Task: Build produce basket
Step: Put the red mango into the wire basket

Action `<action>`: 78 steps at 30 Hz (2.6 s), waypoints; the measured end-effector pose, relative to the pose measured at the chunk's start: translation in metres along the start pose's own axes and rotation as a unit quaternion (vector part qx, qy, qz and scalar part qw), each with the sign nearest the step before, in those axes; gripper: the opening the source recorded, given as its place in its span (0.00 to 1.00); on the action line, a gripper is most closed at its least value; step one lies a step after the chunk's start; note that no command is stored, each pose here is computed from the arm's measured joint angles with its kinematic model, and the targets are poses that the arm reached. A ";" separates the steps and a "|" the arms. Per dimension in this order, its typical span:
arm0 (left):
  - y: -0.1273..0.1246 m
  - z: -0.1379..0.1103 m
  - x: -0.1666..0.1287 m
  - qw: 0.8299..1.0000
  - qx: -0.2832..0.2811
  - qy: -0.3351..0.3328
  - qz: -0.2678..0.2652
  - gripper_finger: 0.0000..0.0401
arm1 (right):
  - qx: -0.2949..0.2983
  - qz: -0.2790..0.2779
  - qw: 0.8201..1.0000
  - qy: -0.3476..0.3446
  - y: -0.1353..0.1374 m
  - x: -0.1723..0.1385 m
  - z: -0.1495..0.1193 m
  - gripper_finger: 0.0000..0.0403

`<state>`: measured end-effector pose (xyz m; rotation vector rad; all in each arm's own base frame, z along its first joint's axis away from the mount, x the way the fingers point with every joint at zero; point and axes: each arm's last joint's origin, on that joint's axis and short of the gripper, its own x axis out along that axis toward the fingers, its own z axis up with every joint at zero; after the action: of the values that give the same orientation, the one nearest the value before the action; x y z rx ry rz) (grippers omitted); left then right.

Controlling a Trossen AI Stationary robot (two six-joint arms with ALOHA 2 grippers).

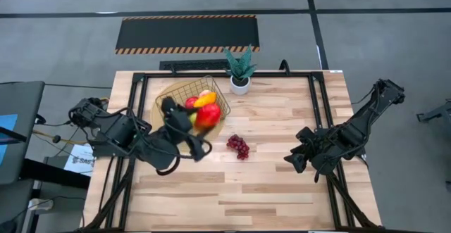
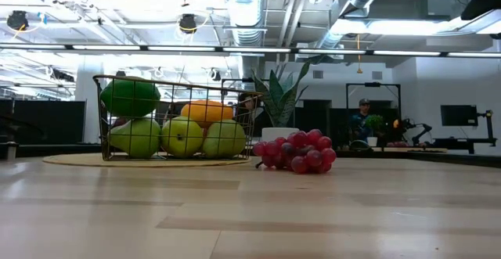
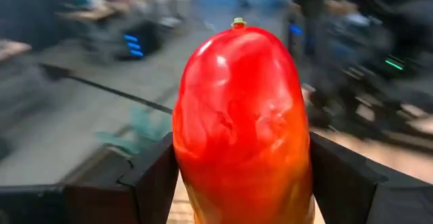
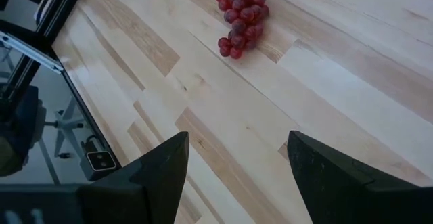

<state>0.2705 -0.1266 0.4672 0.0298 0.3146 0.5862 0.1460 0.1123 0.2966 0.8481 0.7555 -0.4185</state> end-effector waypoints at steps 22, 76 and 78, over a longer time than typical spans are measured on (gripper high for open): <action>0.066 -0.030 0.042 0.972 -0.050 0.143 0.181 0.66 | 0.031 0.000 1.000 0.000 0.000 0.000 0.000 0.68; 0.204 -0.185 0.184 0.852 0.134 0.506 0.015 0.72 | 0.035 0.000 0.999 0.000 0.000 0.000 0.000 0.68; 0.204 -0.185 0.184 0.852 0.134 0.506 0.015 0.72 | 0.035 0.000 0.999 0.000 0.000 0.000 0.000 0.68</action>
<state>0.2497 0.1333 0.2630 -0.0095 1.4332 0.5437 0.1461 0.1124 0.2965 0.9133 0.7444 -0.4469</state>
